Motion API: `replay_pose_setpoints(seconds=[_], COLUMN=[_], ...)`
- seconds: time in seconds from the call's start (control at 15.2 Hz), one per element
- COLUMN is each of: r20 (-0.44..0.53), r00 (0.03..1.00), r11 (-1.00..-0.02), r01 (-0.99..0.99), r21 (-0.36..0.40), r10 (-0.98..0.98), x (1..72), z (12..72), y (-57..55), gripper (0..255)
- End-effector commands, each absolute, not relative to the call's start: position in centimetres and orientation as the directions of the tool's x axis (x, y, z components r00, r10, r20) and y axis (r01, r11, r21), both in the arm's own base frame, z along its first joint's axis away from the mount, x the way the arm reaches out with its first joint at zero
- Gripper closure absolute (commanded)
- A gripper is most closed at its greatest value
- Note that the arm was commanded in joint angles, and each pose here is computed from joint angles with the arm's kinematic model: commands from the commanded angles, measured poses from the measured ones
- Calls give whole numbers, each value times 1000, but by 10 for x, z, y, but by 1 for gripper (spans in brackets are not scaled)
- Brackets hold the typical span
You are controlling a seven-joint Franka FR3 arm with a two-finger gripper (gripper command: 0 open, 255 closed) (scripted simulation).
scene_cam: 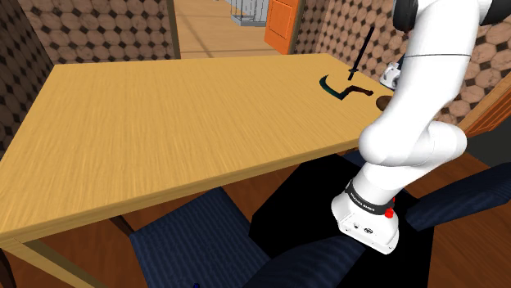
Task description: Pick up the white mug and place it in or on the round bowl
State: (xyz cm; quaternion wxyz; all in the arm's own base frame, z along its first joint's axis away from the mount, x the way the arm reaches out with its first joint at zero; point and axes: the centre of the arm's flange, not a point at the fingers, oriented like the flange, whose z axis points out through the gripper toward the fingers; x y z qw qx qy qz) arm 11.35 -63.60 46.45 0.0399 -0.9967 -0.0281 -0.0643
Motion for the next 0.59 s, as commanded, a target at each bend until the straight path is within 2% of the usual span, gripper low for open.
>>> replay_pose_setpoints(seconds=[0.0, 0.2, 0.53], r20=[131, 131, 131], r00=[990, 990, 990], r11=[-995, -995, -995], r01=[63, 63, 63], r21=[-77, -77, -77], r10=[53, 53, 53], x=[93, 68, 68], z=[466, 467, 440], y=[-654, -672, -672], gripper=[255, 255, 255])
